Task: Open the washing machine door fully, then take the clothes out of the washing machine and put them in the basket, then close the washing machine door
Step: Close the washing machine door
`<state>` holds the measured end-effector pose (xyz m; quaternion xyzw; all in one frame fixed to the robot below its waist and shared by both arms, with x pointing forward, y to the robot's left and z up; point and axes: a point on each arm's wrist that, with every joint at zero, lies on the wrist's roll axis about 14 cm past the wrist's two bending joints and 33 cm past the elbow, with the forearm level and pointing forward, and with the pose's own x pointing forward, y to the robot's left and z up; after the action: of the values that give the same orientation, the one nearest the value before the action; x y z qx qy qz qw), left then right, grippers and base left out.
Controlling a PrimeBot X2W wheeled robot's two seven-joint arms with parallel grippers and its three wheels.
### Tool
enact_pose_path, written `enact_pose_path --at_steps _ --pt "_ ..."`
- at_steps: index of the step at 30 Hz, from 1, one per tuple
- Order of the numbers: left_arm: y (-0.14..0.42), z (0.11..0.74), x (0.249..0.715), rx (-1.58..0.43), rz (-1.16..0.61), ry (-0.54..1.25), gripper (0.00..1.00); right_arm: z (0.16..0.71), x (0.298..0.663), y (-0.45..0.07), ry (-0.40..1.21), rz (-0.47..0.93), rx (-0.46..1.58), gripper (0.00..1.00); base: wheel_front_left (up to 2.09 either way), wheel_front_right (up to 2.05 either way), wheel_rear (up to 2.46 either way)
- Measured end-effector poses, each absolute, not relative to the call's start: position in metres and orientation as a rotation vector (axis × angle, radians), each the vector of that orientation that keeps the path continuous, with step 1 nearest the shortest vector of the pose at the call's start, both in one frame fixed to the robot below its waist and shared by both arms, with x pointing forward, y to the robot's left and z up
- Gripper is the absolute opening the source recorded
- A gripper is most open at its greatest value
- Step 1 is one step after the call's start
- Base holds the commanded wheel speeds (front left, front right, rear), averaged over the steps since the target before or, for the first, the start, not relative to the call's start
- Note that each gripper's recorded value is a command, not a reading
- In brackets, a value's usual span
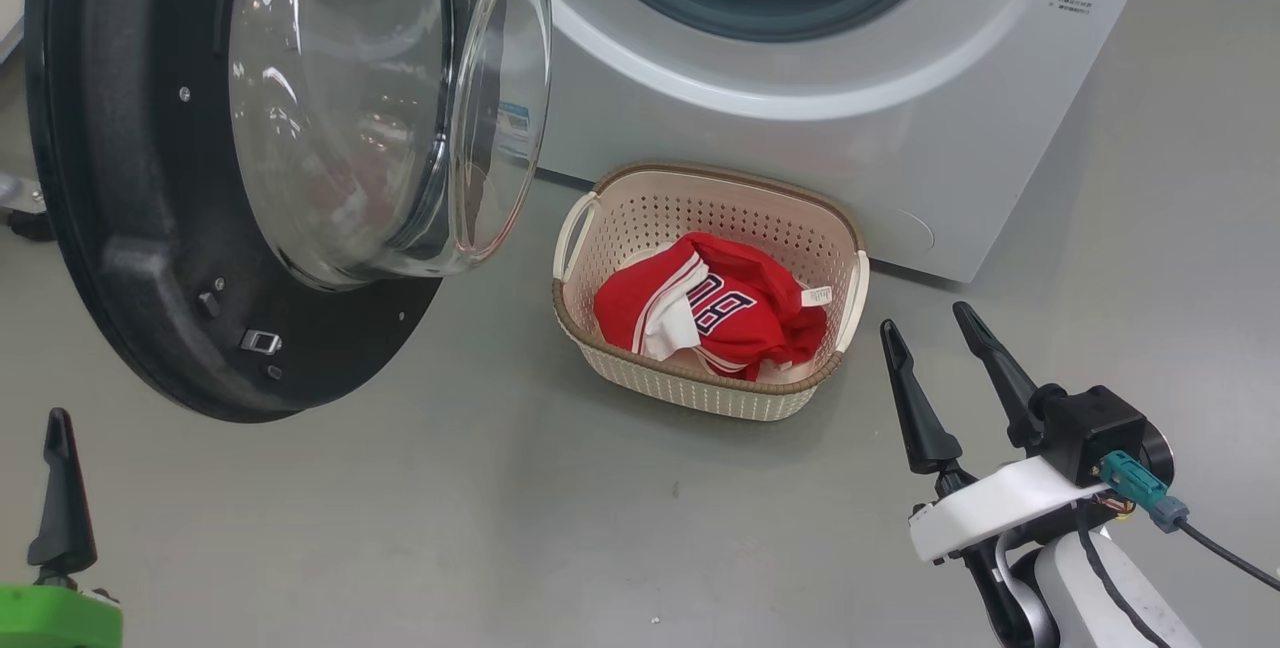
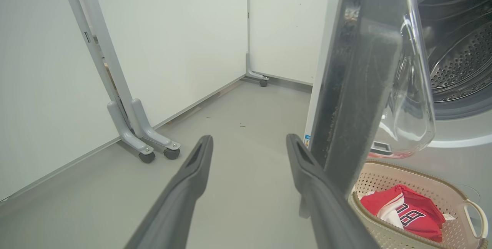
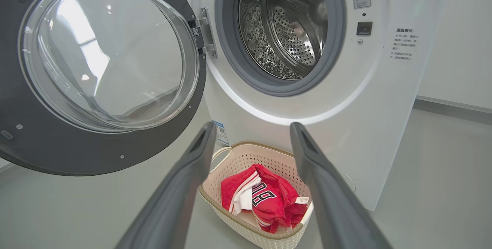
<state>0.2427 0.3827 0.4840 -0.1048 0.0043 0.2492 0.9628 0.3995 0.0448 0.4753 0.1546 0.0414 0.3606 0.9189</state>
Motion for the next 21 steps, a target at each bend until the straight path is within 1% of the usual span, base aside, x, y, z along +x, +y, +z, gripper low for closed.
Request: enact_pose_path --at_steps 14,15,16,17,21 --pt "0.3851 0.4854 0.241 -0.192 0.499 0.013 1.0 0.4769 0.3976 0.0458 0.083 0.743 0.319 1.0 0.0 0.0 0.0" --pt "0.3853 0.4856 0.2411 -0.191 0.498 0.014 0.9 0.4768 0.3976 0.0458 0.083 0.743 0.32 1.0 0.0 0.0 0.0" --pt "0.3854 0.4858 0.2412 -0.189 0.497 0.014 0.41 0.4766 0.3976 0.0458 0.084 0.743 0.32 1.0 0.0 0.0 0.0" --pt "0.3849 0.4857 0.2417 -0.186 0.493 0.017 0.0 0.4764 0.3976 0.0458 0.084 0.743 0.32 1.0 0.0 0.0 0.0" --pt "0.385 0.4878 0.2436 -0.169 0.478 0.021 0.0 0.475 0.3975 0.046 0.088 0.743 0.322 1.0 0.0 0.0 0.0"
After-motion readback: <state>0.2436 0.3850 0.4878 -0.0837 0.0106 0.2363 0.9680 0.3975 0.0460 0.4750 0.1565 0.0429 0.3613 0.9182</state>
